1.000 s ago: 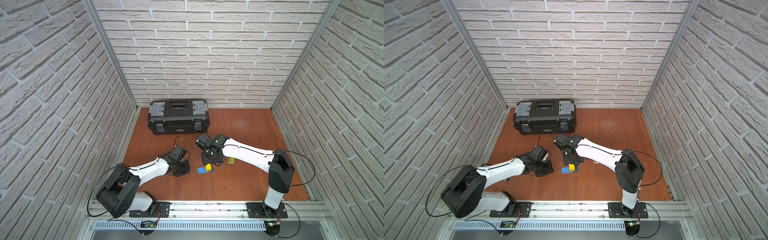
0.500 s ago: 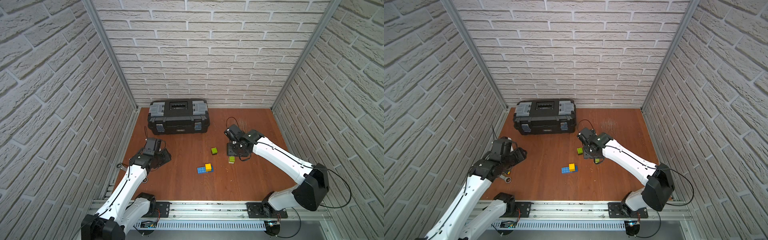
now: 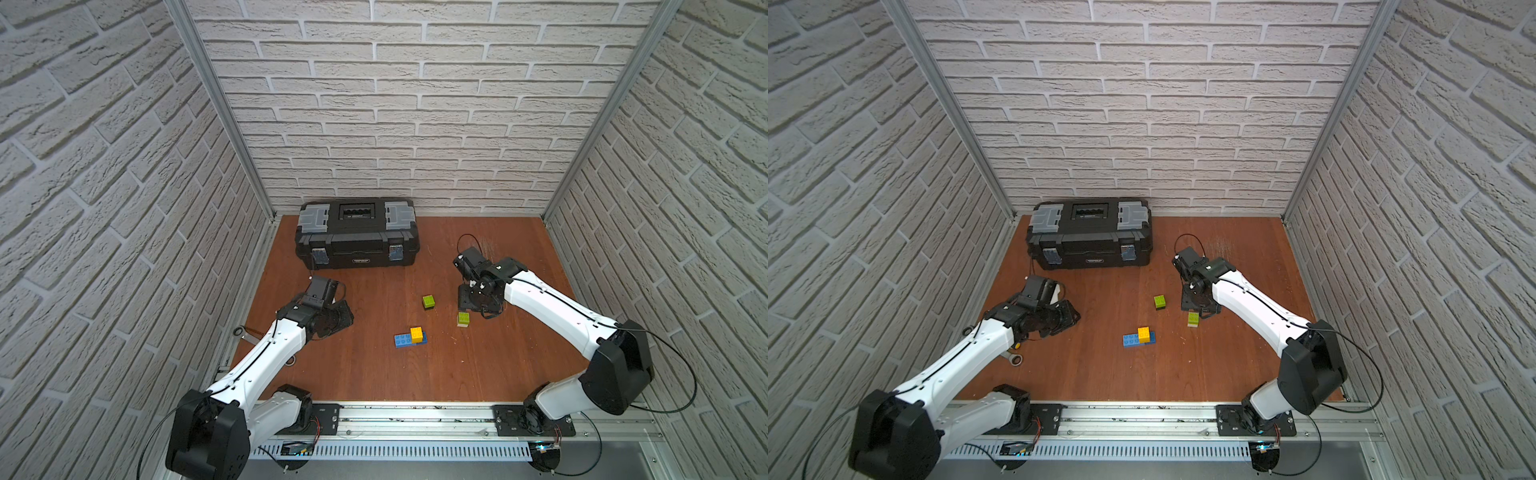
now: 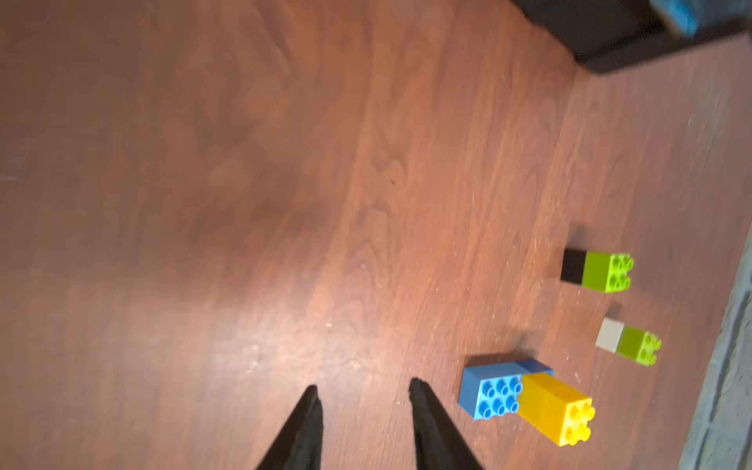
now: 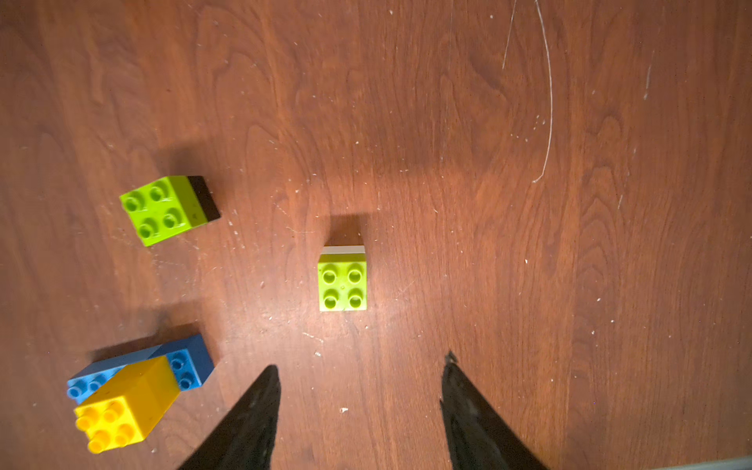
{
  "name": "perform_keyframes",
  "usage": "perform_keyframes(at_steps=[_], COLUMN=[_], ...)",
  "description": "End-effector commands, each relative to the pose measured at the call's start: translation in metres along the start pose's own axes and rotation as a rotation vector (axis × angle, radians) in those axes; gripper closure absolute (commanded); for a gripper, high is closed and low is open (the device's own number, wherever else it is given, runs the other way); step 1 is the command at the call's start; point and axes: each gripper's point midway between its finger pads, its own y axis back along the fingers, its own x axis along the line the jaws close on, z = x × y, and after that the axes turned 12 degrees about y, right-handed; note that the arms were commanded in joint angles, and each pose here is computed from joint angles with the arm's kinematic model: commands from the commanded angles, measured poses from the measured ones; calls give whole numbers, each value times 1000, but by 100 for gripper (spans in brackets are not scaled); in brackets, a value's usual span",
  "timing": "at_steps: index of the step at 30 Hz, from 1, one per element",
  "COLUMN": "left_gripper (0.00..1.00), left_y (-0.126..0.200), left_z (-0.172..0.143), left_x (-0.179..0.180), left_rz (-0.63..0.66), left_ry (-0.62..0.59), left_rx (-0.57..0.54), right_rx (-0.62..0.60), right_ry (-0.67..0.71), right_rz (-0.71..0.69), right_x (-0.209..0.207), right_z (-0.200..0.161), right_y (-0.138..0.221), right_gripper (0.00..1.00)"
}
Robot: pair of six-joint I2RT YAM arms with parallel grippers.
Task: Assemble the number 4 with lego
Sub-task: Pick up the lego brick from the center of the board.
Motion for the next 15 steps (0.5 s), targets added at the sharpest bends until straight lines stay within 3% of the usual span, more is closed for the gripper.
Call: perform_keyframes(at_steps=[1, 9, 15], left_gripper=[53, 60, 62], left_y=[-16, -59, -80], left_z=[-13, -39, -75], left_x=[-11, -15, -24], left_rz=[-65, -68, -23], left_ry=[-25, -21, -132], left_rx=[91, 230, 286], right_rx=[19, 74, 115], right_ry=[-43, -86, -105], right_rz=[-26, -47, -48], right_x=[-14, -39, -46], right_z=[0, -1, -4], right_y=[3, -15, -48], right_gripper=[40, 36, 37])
